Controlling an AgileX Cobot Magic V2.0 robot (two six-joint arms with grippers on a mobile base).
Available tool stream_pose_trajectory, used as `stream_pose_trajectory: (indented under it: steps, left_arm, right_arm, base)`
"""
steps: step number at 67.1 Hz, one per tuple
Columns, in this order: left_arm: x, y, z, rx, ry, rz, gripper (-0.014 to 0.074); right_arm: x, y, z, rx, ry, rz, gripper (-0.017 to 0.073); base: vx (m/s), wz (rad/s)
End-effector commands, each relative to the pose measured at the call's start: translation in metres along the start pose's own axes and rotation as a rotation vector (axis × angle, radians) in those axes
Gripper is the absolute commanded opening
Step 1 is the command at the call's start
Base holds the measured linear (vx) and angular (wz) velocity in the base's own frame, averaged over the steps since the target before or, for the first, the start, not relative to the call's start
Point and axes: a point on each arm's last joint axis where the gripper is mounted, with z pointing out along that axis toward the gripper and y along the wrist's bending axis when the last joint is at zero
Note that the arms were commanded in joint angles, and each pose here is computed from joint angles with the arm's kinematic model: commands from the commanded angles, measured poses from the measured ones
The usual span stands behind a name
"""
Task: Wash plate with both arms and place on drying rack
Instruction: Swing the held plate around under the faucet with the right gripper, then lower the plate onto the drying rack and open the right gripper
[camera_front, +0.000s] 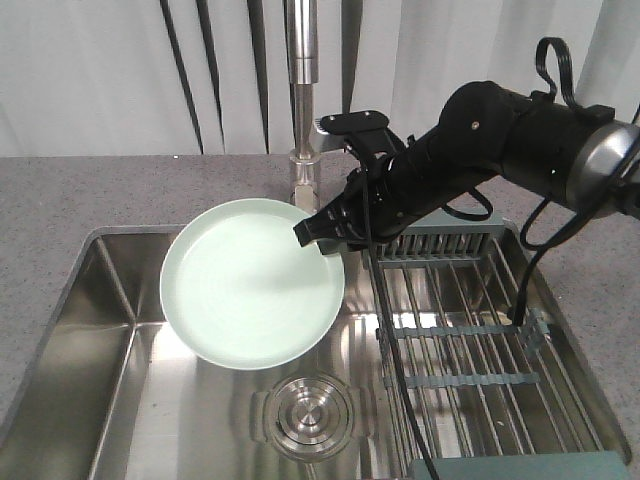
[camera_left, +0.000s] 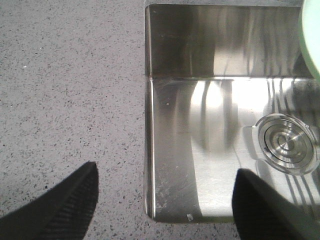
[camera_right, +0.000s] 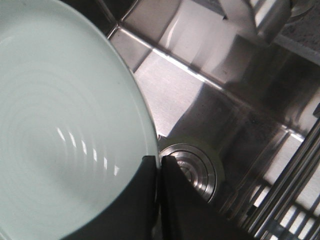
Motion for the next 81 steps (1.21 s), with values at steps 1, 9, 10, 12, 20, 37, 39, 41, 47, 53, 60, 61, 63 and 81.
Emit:
stream_pose_trajectory:
  steps: [1,9,10,12,20,37,39,41,47,53,60,61,63,81]
  left_arm:
    - [-0.011,-0.001,-0.005,0.009,-0.077,-0.008,0.0515]
    - [-0.011,-0.001,-0.005,0.009,-0.077,-0.008,0.0515]
    - [-0.011,-0.001,-0.005,0.009,-0.077,-0.008,0.0515]
    - [-0.011,-0.001,-0.005,0.009,-0.077,-0.008,0.0515]
    - [-0.011,-0.001,-0.005,0.009,-0.077,-0.008,0.0515]
    - [-0.011,-0.001,-0.005,0.009,-0.077,-0.008,0.0515]
    - [-0.011,-0.001,-0.005,0.009,-0.077,-0.008,0.0515]
    - [-0.011,-0.001,-0.005,0.009,-0.077,-0.008,0.0515]
    - [-0.011,-0.001,-0.005,0.009,-0.077,-0.008,0.0515]
    - [-0.011,-0.001,-0.005,0.009,-0.077,-0.008,0.0515]
    - [-0.011,-0.001,-0.005,0.009,-0.077,-0.008,0.0515]
    - [-0.011,-0.001,-0.005,0.009,-0.077,-0.008,0.0515]
    - [-0.011,-0.001,-0.005,0.009,-0.077,-0.008,0.0515]
    - [-0.011,-0.001,-0.005,0.009,-0.077,-0.008,0.0515]
  right_arm:
    - [-0.024,-0.002,-0.03,0.019,-0.124,-0.014,-0.0001]
    - [-0.034,-0.014,-0.034,0.033,-0.142,-0.005,-0.0001]
    - [-0.034,-0.016,-0.034,0.035,-0.14,-0.004,-0.0001]
    - [-0.036,-0.018,-0.036,0.038,-0.146,-0.005,-0.0001]
    - [-0.039,-0.032,-0.042,0.063,-0.161,0.013,-0.0001]
    - [-0.029,-0.052,-0.06,0.113,-0.159,0.043,-0.0001]
    - [-0.026,-0.054,-0.064,0.126,-0.163,0.046,-0.0001]
    - [-0.022,-0.055,-0.067,0.132,-0.163,0.051,-0.0001]
    - [-0.012,-0.06,-0.08,0.154,-0.171,0.067,-0.0001]
    - [0.0,-0.066,-0.091,0.185,-0.161,0.08,-0.0001]
    - [0.014,-0.069,-0.106,0.222,-0.154,0.094,-0.0001]
    - [0.017,-0.07,-0.108,0.227,-0.153,0.098,-0.0001]
    - [0.021,-0.072,-0.112,0.237,-0.15,0.107,-0.0001]
    - [0.06,-0.084,-0.136,0.341,-0.11,0.155,-0.0001]
  base:
    - [0.0,0.0]
    - [0.0,0.0]
    - [0.0,0.0]
    - [0.0,0.0]
    - [0.0,0.0]
    - [0.0,0.0]
    - [0.0,0.0]
    - [0.0,0.0]
    - [0.0,0.0]
    - [0.0,0.0]
    - [0.0,0.0]
    - [0.0,0.0]
    - [0.0,0.0]
    - [0.0,0.0]
